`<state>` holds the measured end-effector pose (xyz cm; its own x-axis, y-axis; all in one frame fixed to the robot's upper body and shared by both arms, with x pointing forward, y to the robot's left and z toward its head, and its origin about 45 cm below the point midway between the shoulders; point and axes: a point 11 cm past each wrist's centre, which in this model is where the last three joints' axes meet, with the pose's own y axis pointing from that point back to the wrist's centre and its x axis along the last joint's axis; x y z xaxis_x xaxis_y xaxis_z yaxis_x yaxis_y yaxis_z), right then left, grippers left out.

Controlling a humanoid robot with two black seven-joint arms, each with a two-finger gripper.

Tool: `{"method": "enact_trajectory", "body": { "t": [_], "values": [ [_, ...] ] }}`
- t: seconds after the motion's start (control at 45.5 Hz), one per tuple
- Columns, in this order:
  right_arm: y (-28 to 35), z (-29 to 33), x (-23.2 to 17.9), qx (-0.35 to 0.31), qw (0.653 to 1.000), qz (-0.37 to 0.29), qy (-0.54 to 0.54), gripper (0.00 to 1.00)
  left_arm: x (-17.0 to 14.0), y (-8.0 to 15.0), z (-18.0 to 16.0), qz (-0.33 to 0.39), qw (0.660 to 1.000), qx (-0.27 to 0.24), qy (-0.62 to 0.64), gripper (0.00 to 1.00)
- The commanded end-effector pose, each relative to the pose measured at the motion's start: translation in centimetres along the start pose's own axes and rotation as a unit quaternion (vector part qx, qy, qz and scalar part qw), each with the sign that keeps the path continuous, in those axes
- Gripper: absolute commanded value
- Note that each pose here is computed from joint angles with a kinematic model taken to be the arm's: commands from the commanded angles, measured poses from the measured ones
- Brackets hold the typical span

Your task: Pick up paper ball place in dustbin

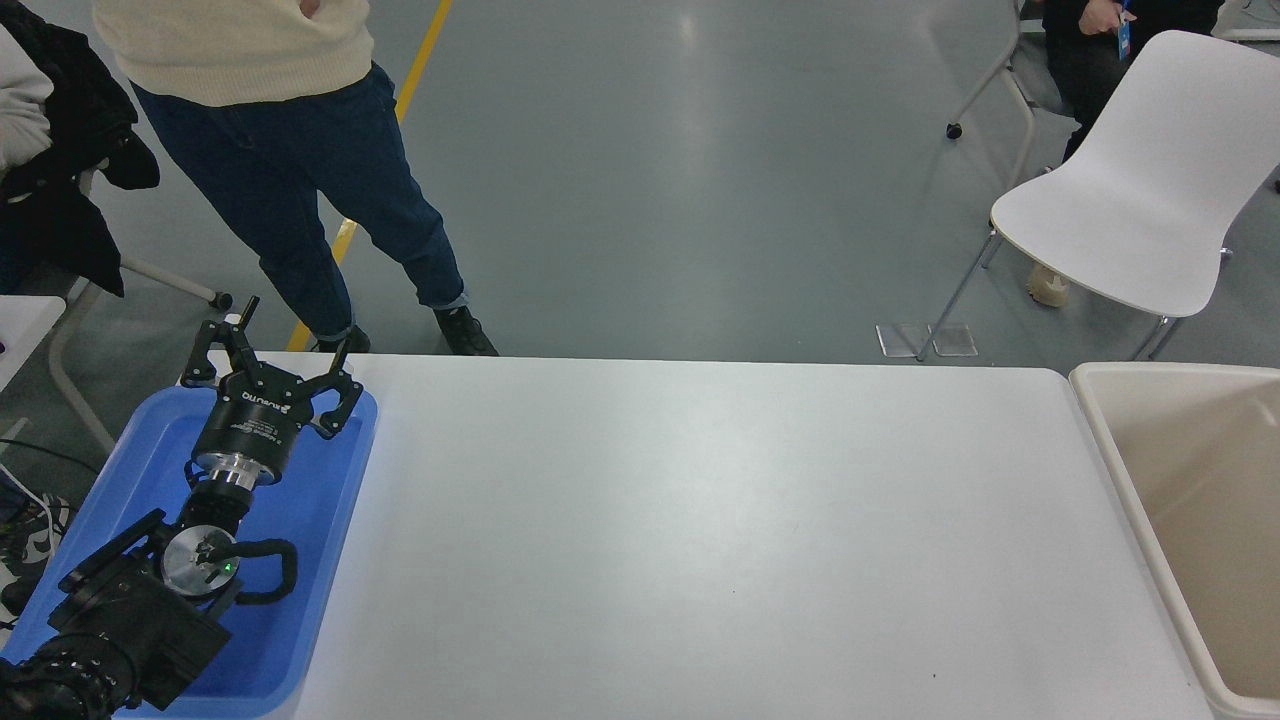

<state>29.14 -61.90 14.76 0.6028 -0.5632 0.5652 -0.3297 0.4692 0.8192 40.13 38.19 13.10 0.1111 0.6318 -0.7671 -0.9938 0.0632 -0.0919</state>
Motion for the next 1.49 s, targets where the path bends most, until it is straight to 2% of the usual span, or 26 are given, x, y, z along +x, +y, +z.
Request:
{"method": "enact_trajectory", "body": {
  "t": [0.0,0.11,0.352,0.374,0.44,0.462,0.484,1.077,1.319,1.473],
  "values": [
    [-2.0,-0.5,-1.5,0.002,0.991,0.132,-0.009,0.00,0.0,0.0,0.0,0.000,1.000,0.000,0.000,1.00],
    [-2.4,-1.7,-2.1,0.010,0.986,0.167,-0.015,0.00,0.0,0.0,0.0,0.000,1.000,0.000,0.000,1.00],
    [-2.6,-2.4,-2.6,0.015,0.983,0.180,-0.026,0.00,0.0,0.0,0.0,0.000,1.000,0.000,0.000,1.00],
    [-2.6,-2.4,-2.5,0.015,0.983,0.183,-0.027,0.05,0.0,0.0,0.0,0.000,1.000,0.000,0.000,1.00],
    [-2.4,-2.3,-1.9,0.015,0.979,0.201,-0.028,0.72,0.0,0.0,0.0,0.000,1.000,0.000,0.000,1.00],
    [-2.3,-2.3,-1.7,0.015,0.977,0.209,-0.028,0.88,0.0,0.0,0.0,0.000,1.000,0.000,0.000,1.00],
    [-2.2,-2.3,-1.6,0.015,0.976,0.215,-0.029,0.93,0.0,0.0,0.0,0.000,1.000,0.000,0.000,1.00],
    [-2.3,-3.1,-1.9,0.022,0.972,0.230,-0.032,0.96,0.0,0.0,0.0,0.000,1.000,0.000,0.000,1.00],
    [-2.4,-2.6,-2.1,0.027,0.968,0.226,-0.102,0.99,0.0,0.0,0.0,0.000,1.000,0.000,0.000,1.00],
    [-2.4,-2.4,-2.3,0.027,0.969,0.222,-0.108,1.00,0.0,0.0,0.0,0.000,1.000,0.000,0.000,1.00]
  ]
}}
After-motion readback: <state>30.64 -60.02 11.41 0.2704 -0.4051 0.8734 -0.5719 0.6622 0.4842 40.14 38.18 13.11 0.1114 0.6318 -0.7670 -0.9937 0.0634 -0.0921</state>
